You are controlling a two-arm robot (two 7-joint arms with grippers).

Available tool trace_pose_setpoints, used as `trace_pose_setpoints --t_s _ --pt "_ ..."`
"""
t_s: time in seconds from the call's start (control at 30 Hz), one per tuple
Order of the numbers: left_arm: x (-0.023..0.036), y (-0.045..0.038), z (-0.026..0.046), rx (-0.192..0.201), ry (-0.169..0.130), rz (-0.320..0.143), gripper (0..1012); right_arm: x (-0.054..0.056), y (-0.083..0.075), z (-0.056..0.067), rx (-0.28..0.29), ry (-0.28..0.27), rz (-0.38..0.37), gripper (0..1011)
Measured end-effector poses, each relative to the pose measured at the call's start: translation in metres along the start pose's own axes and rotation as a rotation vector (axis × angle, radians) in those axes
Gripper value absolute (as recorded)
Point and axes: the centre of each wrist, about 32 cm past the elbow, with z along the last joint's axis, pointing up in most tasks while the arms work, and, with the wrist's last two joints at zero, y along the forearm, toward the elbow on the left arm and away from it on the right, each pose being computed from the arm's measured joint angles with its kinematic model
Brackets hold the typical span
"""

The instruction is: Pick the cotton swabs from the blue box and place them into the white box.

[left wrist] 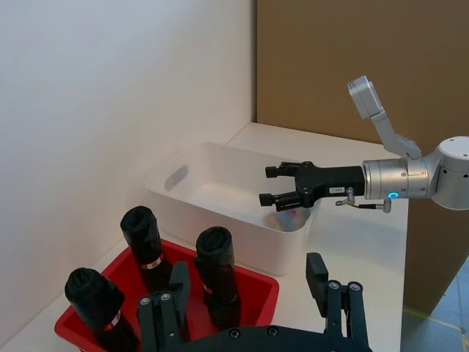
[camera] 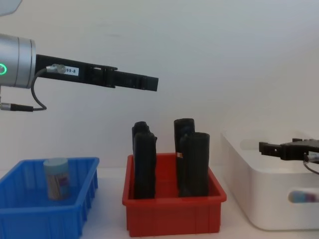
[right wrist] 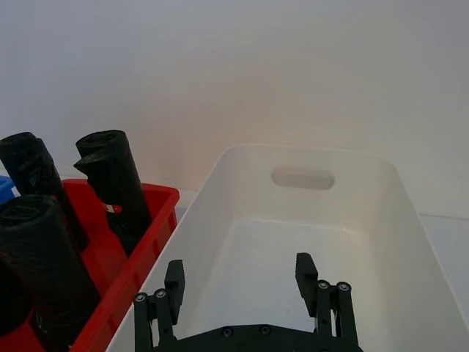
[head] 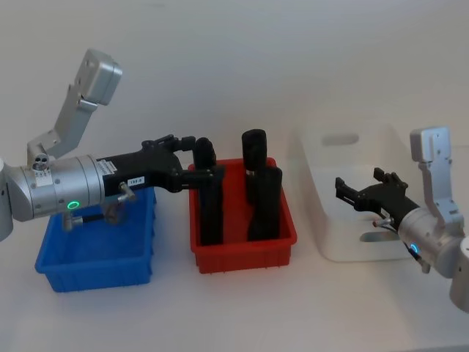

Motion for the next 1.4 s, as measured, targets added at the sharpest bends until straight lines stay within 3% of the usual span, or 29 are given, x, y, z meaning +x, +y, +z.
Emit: trace_pose_setpoints --t_s 0.13,0.4,0.97,1.17,1.4 --pt "0.0 0.0 0.0 0.0 0.0 0.0 1004 0.0 0.001 -0.001 0.004 0.0 0.004 1001" --pt "0.0 0.0 0.0 0.0 0.0 0.0 1004 0.0 0.0 0.0 0.034 -0.002 0.005 1001" --pt "0.0 0.0 0.0 0.0 0.0 0.0 1004 0.0 -0.017 0.011 0.195 -0.026 -0.045 1002" --pt "-0.0004 -0.0002 -0.001 0.001 0.001 0.002 1004 0.0 -0.018 0.011 0.197 -0.027 -0.044 1001" --pt "-0.0067 -0.0037 -0.0072 0.002 -0.014 0.036 1004 -0.004 -0.027 0.008 0.196 -0.03 -0.041 1001"
